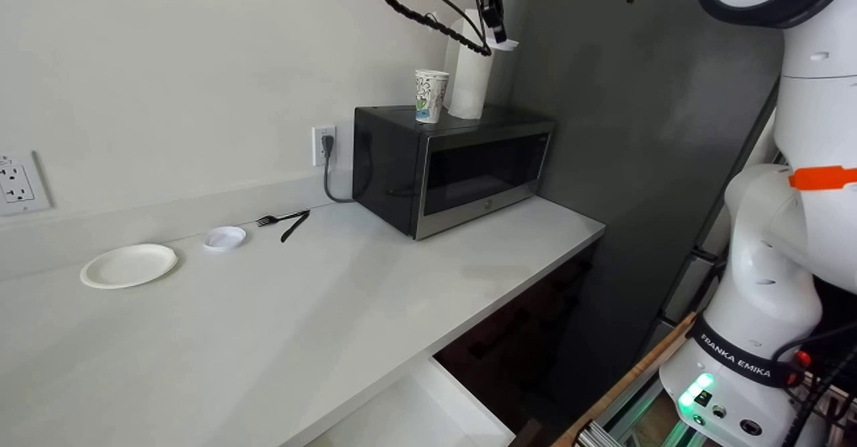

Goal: Put the lid on the microwave

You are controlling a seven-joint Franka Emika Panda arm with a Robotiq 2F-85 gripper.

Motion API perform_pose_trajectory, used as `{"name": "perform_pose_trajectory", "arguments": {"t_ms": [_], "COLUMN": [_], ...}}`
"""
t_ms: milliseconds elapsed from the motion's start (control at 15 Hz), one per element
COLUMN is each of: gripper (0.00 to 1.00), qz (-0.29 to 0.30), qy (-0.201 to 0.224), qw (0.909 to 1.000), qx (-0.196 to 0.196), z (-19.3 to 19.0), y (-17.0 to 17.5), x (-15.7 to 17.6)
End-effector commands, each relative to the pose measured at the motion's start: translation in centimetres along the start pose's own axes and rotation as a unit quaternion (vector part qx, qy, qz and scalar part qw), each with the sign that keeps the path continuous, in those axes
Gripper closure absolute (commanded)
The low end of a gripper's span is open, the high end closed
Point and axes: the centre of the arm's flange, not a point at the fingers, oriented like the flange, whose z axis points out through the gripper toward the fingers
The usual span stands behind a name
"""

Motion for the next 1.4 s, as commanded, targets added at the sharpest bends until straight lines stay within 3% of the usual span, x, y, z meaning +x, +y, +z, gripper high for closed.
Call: {"name": "perform_pose_trajectory", "arguments": {"t_ms": [0, 133, 333, 467, 533, 733, 867, 1200, 1333], "gripper": [1.0, 1.0, 1.0, 1.0, 0.99, 0.99, 1.0, 1.0, 1.0], "qz": [-0.022, -0.04, -0.08, -0.089, -0.079, -0.089, -0.103, -0.202, -0.217], "qy": [0.062, 0.075, 0.138, 0.133, 0.142, 0.141, 0.093, 0.026, 0.03], "qw": [0.9955, 0.9943, 0.9869, 0.987, 0.9867, 0.9858, 0.9904, 0.9783, 0.9741], "qx": [-0.067, -0.065, -0.023, -0.014, -0.01, -0.015, 0.006, 0.04, 0.058], "z": [5.3, 8.2, 10.3, 11.8, 8.7, 9.5, 10.0, 15.9, 18.4], "y": [2.5, 3.6, 3.9, 4.3, 3.5, 3.8, 3.6, 5.5, 5.9], "x": [0.0, 1.2, 3.4, 3.6, 0.6, 2.1, 1.9, -0.6, -0.8]}}
